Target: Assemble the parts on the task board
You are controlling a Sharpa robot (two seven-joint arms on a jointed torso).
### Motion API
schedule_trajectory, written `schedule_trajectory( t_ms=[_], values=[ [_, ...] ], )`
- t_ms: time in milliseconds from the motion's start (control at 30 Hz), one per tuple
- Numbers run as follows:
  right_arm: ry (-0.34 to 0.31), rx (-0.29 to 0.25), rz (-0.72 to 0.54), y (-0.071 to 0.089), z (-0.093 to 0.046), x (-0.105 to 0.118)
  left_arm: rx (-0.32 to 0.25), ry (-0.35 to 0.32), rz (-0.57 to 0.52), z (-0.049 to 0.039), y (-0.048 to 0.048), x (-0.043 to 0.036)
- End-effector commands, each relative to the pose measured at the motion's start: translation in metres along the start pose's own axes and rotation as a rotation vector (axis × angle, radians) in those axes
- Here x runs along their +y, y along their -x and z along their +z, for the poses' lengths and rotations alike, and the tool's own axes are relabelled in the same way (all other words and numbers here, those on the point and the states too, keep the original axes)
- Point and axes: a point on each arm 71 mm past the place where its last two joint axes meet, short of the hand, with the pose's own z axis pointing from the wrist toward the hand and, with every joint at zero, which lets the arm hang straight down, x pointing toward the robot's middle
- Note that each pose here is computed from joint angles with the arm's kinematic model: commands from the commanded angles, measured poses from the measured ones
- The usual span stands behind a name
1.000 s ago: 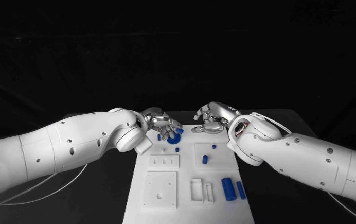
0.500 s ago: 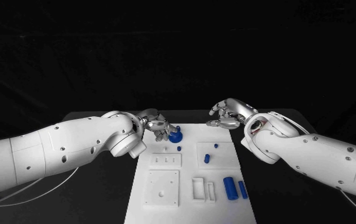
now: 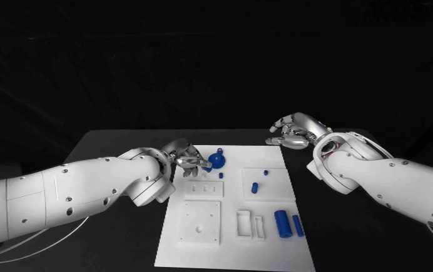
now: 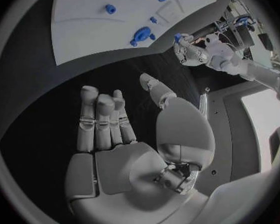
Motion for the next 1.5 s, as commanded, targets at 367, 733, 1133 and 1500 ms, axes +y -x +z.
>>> schedule_trajectory(
  t_ms=[367, 733, 1133, 1500],
  values=[
    [0.005, 0.003, 0.028, 0.001, -0.002, 0.000, -0.057, -0.039, 0.219, -0.0007, -0.0159, 0.0043],
    [0.003, 0.009, 0.027, 0.001, -0.003, -0.001, -0.028, -0.030, 0.326, 0.0011, -0.0305, 0.0088],
    [0.002, 0.012, 0.026, 0.001, -0.003, -0.002, -0.009, -0.013, 0.353, 0.0028, -0.0341, 0.0131],
    [0.000, 0.012, 0.025, 0.002, -0.003, -0.002, 0.015, 0.000, 0.361, 0.0030, -0.0367, 0.0161]
  ],
)
